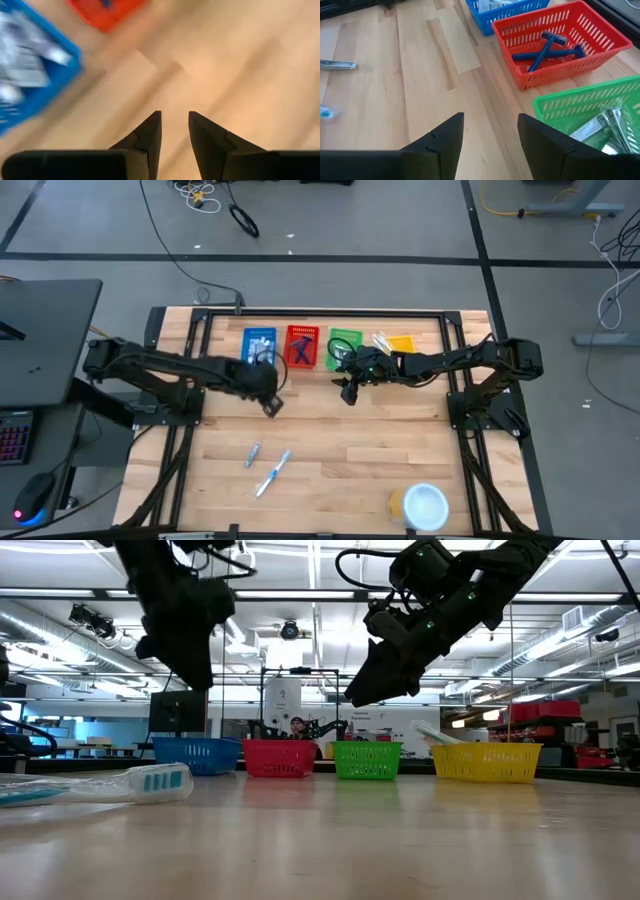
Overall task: Pick & Place Travel size toiletries
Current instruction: Put the silver nail cutter into the green bin
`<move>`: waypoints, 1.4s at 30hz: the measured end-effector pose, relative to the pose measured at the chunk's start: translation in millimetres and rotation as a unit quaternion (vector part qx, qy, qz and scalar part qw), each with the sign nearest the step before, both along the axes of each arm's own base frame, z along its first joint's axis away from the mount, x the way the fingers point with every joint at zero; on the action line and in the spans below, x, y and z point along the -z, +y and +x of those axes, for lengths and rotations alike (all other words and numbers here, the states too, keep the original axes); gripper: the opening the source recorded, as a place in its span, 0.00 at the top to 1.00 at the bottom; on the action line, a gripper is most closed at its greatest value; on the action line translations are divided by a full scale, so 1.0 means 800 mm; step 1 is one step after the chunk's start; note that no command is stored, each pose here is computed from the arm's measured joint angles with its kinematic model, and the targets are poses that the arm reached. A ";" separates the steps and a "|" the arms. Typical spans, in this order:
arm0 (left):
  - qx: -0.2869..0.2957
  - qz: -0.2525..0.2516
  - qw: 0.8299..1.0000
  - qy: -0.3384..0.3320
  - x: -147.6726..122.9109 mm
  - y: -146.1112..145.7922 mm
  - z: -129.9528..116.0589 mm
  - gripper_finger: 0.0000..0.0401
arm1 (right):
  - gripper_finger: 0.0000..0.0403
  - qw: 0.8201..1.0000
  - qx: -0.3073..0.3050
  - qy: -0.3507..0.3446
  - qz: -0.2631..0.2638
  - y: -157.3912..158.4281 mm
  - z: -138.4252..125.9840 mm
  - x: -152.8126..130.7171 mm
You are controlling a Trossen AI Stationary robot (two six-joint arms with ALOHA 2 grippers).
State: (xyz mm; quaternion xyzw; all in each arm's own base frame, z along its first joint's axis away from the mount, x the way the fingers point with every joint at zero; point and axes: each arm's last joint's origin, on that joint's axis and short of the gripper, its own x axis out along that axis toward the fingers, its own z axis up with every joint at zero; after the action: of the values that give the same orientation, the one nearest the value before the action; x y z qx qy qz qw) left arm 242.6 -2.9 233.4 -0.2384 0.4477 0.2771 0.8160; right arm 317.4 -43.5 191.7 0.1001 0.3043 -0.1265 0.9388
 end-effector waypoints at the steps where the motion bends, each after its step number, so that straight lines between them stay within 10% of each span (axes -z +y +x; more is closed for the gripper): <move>1: 0.006 -0.009 1.000 -0.001 0.001 -0.008 0.001 0.73 | 0.51 1.000 0.000 0.000 0.000 0.000 0.000 0.000; 42: 0.009 -0.220 0.974 0.053 0.115 -0.141 -0.054 0.58 | 0.51 1.000 0.001 0.000 0.000 0.000 0.000 0.000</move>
State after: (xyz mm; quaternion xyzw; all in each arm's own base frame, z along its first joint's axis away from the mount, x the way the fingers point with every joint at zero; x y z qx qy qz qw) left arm 199.5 -115.7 141.2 -0.3930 0.5427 0.1772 0.7209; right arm 317.4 -43.4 191.7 0.1005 0.3040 -0.1271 0.9388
